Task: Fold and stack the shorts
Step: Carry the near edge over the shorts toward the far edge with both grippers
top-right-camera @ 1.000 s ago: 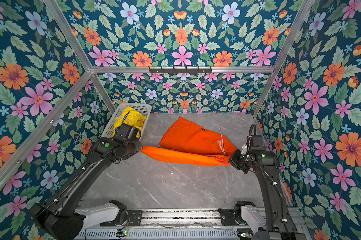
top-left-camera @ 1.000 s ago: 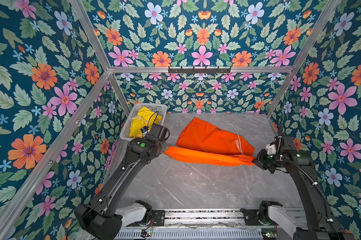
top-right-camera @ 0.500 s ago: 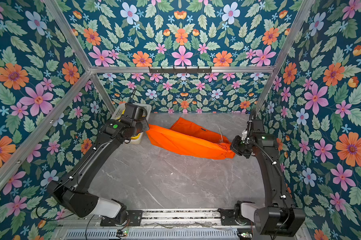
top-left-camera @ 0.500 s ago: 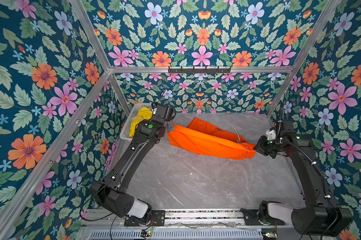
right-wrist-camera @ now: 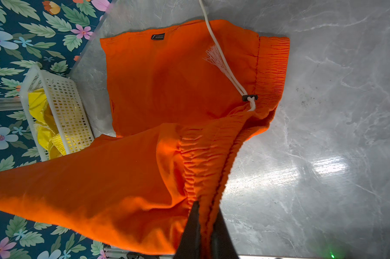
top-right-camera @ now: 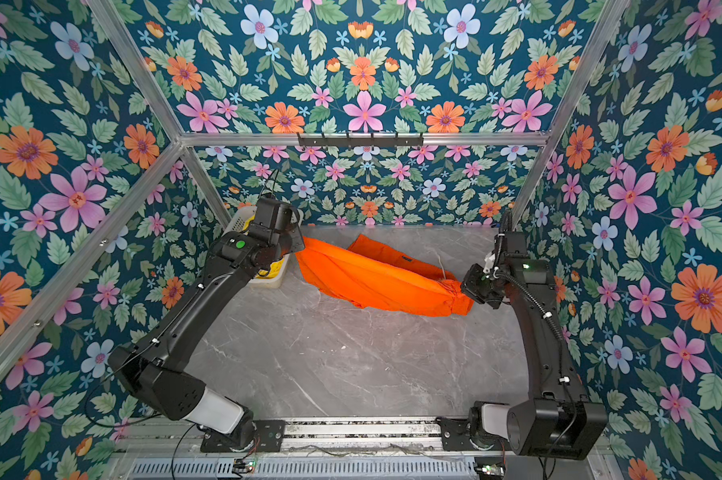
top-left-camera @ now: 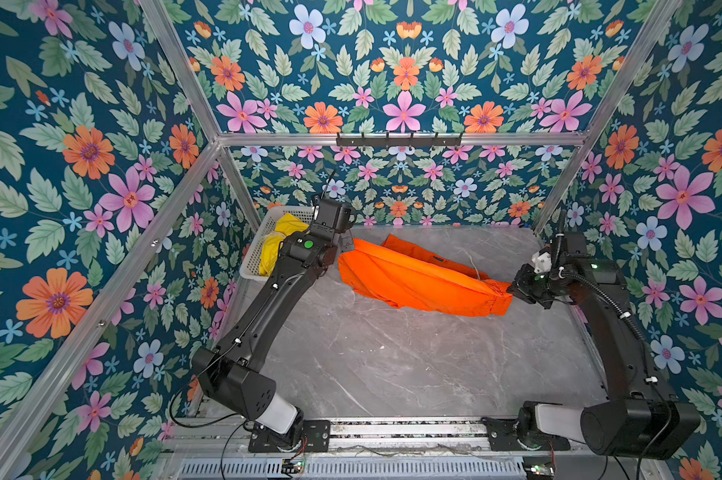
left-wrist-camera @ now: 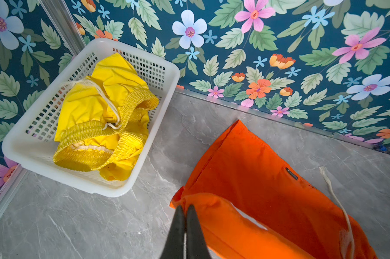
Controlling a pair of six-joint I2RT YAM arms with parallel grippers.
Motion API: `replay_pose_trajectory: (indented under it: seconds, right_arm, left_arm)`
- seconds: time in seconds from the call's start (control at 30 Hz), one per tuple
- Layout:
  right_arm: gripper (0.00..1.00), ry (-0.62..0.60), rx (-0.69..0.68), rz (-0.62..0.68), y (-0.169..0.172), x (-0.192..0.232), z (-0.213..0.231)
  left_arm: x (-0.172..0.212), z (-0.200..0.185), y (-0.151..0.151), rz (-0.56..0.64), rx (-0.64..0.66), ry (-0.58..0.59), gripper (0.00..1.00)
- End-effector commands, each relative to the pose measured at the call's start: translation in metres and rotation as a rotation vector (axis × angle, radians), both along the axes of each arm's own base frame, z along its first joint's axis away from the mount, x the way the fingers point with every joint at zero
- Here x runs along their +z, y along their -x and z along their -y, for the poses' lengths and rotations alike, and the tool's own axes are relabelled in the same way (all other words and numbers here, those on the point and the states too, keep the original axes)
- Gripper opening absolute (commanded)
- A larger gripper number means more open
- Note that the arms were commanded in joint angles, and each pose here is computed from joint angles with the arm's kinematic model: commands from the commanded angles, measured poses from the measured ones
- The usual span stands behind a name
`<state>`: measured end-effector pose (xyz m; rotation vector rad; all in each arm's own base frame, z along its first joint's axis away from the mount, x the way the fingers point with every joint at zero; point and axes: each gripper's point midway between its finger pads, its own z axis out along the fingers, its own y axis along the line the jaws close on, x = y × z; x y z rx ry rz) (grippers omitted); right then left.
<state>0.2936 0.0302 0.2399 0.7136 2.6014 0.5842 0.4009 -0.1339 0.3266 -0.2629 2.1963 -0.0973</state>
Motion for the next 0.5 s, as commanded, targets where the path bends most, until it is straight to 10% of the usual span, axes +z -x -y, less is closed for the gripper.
replay_pose_trajectory:
  seconds: [0.0,0.47]
  right_arm:
    - [0.06,0.027,-0.001,-0.049,0.012,-0.008,0.004]
    - [0.06,-0.002,0.001,-0.141,0.033,-0.035,0.002]
  left_arm:
    - [0.0,-0.013,0.005,0.003,0.048,-0.023,0.0]
    - [-0.022,-0.012,0.001,-0.044,0.041,-0.06,0.0]
